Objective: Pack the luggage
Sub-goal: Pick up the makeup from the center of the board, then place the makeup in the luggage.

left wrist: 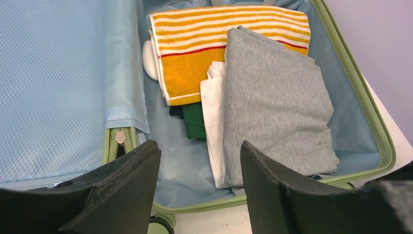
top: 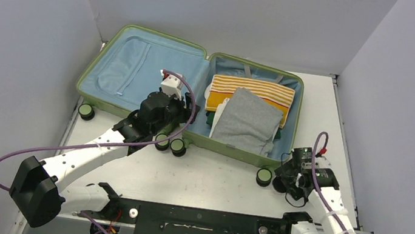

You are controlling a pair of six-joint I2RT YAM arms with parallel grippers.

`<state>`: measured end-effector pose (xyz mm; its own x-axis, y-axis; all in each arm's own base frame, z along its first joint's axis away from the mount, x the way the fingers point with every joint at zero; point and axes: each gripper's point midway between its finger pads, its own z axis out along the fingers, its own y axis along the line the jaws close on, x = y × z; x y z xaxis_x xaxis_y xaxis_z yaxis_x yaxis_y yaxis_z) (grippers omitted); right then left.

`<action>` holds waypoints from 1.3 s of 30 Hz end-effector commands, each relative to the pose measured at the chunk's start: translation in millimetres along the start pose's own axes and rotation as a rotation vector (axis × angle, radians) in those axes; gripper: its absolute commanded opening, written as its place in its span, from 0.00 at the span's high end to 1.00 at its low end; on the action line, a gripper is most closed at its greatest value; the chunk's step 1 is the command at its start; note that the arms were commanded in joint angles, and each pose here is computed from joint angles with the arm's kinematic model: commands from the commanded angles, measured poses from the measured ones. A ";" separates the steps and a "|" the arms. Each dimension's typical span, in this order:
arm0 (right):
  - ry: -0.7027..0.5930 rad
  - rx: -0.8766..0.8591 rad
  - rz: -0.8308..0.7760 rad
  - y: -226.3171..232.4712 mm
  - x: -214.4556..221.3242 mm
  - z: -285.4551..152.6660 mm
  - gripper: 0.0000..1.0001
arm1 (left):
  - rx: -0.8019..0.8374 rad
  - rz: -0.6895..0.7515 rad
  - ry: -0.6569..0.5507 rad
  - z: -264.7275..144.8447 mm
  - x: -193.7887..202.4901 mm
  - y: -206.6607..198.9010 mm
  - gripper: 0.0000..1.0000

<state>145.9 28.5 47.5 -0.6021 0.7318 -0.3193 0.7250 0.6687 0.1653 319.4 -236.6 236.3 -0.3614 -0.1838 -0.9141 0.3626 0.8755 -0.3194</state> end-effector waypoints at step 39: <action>-0.273 -0.621 -1.096 404.6 73.3 -50.7 1.00 | -0.439 -0.065 -0.428 -77.2 -71.4 81.7 0.41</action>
<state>358.0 354.2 123.7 -0.6751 -0.2879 -0.6792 -0.4549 0.8873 0.0761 311.5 -145.5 264.8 -0.1079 -0.2523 -0.9616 0.0338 0.9658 -0.2572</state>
